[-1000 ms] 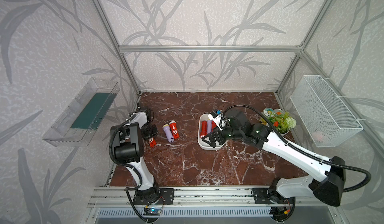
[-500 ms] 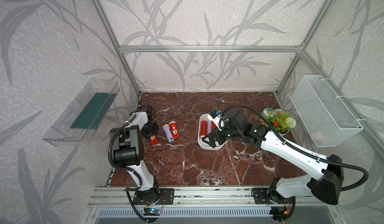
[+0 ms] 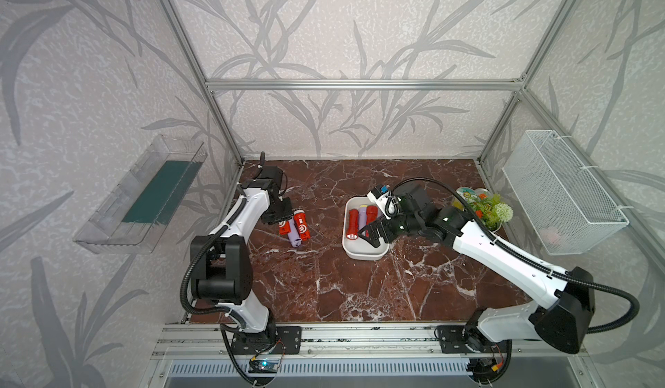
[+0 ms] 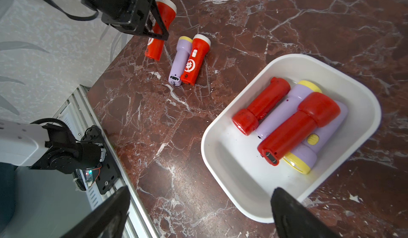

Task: Put the flashlights into the storage boxes
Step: Pick up the flashlight from the center of the board, then place the flashlight at the storage box.

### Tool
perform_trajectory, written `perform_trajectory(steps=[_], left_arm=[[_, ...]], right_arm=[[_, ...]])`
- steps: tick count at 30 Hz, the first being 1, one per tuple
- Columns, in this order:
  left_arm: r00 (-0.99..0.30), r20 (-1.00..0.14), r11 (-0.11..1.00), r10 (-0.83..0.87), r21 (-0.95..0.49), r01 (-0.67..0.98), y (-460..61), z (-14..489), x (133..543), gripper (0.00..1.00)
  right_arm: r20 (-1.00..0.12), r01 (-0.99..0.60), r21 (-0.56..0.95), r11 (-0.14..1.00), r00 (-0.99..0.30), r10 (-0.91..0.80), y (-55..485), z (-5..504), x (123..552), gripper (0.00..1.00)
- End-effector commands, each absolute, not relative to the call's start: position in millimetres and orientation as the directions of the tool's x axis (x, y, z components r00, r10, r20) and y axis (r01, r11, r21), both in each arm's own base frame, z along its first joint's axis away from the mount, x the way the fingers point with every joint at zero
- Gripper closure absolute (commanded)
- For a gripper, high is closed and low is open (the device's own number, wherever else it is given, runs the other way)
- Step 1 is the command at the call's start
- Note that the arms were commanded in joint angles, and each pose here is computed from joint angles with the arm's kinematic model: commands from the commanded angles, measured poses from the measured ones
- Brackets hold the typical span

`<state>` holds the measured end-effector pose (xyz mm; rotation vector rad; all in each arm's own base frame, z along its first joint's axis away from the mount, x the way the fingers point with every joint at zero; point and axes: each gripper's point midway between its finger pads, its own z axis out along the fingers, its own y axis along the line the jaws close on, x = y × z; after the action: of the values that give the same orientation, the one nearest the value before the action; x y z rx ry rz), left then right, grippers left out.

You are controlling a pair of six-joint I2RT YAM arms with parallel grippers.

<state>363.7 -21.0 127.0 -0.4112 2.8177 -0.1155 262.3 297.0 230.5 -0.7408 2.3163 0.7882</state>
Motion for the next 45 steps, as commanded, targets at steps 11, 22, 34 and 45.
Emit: perform_trajectory(steps=[11,22,34,45], left_arm=[[-0.924,-0.360,0.972,-0.133,-0.228,-0.051,-138.4,175.0,393.0,0.86],[-0.943,-0.314,0.972,0.112,-0.164,0.170,-242.4,143.5,407.6,0.86],[-0.943,-0.258,0.951,0.210,-0.172,0.258,-293.7,111.4,391.3,0.86],[-0.953,-0.230,0.957,0.196,-0.166,0.237,-288.5,94.5,375.6,0.87]], right_arm=[[-0.651,-0.571,0.312,0.759,-0.710,-0.267,239.3,226.6,275.3,0.01],[-0.638,-0.529,0.312,0.789,-0.732,-0.239,217.1,220.2,273.1,0.01],[-0.627,-0.502,0.313,0.806,-0.747,-0.222,204.6,215.0,269.4,0.01],[-0.623,-0.502,0.326,0.801,-0.751,-0.217,207.0,214.1,270.5,0.01]])
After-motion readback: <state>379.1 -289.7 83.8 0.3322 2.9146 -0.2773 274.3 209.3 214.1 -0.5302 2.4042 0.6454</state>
